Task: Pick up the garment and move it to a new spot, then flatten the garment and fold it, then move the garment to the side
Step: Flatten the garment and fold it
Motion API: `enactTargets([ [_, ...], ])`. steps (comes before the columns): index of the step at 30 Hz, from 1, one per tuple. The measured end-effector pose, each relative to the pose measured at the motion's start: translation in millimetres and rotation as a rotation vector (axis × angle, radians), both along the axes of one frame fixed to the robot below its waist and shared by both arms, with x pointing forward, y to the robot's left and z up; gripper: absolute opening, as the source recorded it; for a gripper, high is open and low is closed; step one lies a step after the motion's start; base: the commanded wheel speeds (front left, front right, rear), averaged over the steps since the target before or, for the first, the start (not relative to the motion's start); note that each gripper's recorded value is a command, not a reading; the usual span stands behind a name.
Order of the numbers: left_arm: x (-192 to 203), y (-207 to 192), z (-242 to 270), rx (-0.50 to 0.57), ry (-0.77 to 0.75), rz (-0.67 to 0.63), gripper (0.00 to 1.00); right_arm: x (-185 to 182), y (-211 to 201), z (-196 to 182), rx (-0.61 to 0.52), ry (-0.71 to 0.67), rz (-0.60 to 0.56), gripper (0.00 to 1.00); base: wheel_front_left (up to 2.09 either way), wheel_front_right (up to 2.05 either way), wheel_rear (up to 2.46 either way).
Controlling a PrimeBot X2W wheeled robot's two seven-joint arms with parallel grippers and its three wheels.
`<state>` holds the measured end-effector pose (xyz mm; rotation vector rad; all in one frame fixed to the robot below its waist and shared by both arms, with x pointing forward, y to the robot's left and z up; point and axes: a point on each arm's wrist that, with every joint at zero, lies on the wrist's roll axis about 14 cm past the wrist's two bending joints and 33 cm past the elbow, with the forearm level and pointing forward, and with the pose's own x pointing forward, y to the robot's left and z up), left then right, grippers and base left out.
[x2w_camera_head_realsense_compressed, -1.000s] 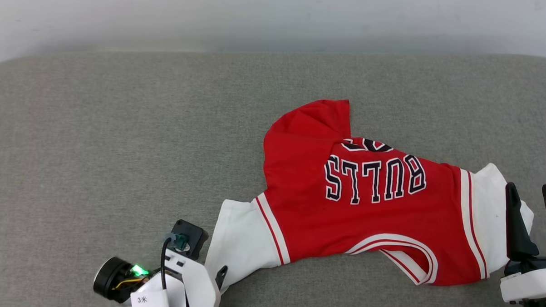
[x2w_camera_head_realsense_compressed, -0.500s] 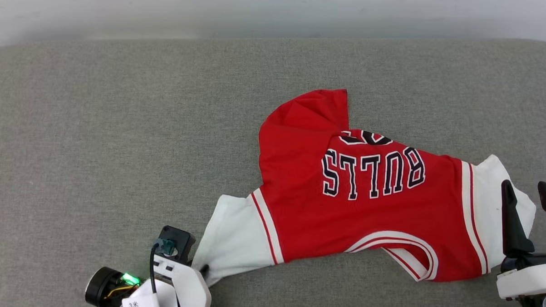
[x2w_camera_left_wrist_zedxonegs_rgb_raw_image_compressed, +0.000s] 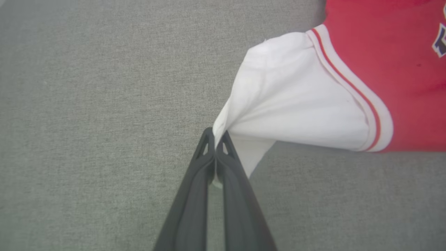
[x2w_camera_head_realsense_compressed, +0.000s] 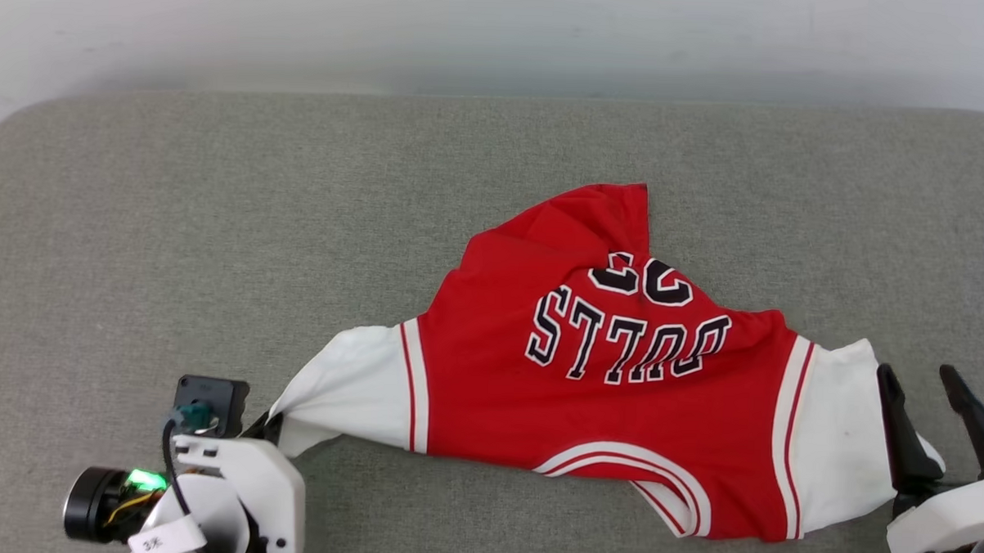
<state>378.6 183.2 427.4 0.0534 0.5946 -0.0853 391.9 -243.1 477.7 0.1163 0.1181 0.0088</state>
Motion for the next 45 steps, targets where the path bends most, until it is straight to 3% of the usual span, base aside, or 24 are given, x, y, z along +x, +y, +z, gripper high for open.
enactTargets([
  [4, -12, 12, 0, -0.009, 0.006, 0.04, 0.0, -9, -3, -17, -0.009, 0.099, 0.003, 1.0, 0.0, 0.0, 0.0],
  [10, -28, 6, -1, -0.049, 0.017, 0.032, 0.0, -28, -26, -51, -0.047, 0.36, -0.024, 1.0, 0.0, 0.0, 0.0],
  [19, -32, -4, -3, -0.072, 0.046, 0.003, 0.0, -42, -42, -64, -0.104, 0.708, 0.004, 1.0, 0.0, 0.0, 0.0],
  [39, -25, 0, -10, -0.071, 0.07, 0.011, 0.0, -46, -21, -119, -0.122, 1.001, 0.064, 1.0, 0.0, 0.0, 0.0],
  [40, -25, 0, -10, -0.07, 0.07, 0.01, 0.0, -48, -20, -121, -0.121, 1.01, 0.067, 0.95, 0.0, 0.0, 0.0],
  [41, -25, 0, -9, -0.07, 0.069, 0.01, 0.0, -49, -19, -122, -0.123, 1.017, 0.071, 0.43, 0.0, 0.0, 0.0],
  [42, -24, 0, -9, -0.07, 0.067, 0.009, 0.0, -49, -19, -123, -0.124, 1.019, 0.073, 0.06, 0.0, 0.0, 0.0],
  [43, -24, 0, -8, -0.07, 0.065, 0.008, 0.0, -49, -18, -123, -0.124, 1.018, 0.075, 0.0, 0.0, 0.0, 0.0],
  [45, -23, 0, -7, -0.069, 0.062, 0.005, 0.0, -49, -16, -122, -0.123, 1.003, 0.081, 0.0, 0.0, 0.0, 0.0],
])
